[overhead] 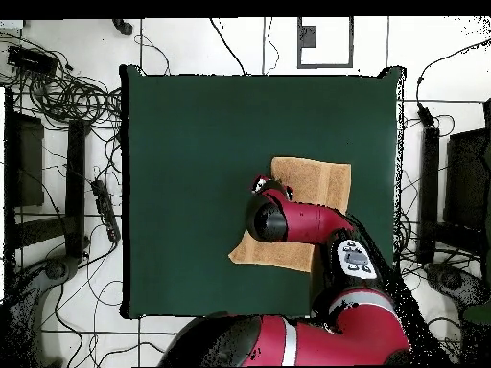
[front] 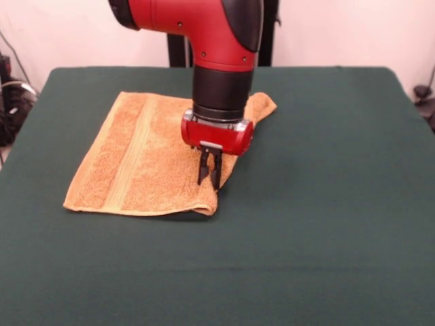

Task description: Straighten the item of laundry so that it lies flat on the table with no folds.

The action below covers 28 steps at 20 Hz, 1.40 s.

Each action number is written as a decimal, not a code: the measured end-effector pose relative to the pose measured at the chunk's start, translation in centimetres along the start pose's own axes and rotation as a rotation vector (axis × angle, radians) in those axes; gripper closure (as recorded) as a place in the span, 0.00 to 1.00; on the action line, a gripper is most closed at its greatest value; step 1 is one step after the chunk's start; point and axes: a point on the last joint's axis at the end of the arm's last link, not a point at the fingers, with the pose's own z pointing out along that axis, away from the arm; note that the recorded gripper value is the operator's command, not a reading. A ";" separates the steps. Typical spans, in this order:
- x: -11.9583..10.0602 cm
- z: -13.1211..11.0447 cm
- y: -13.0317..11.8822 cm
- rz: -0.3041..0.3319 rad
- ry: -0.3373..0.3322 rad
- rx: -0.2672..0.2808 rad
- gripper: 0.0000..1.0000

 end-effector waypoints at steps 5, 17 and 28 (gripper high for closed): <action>0.0 0.0 0.0 0.000 0.000 0.000 1.00; -4.6 -10.1 -2.0 0.158 -0.013 -0.174 1.00; -9.5 -16.4 -7.0 0.205 -0.087 -0.231 1.00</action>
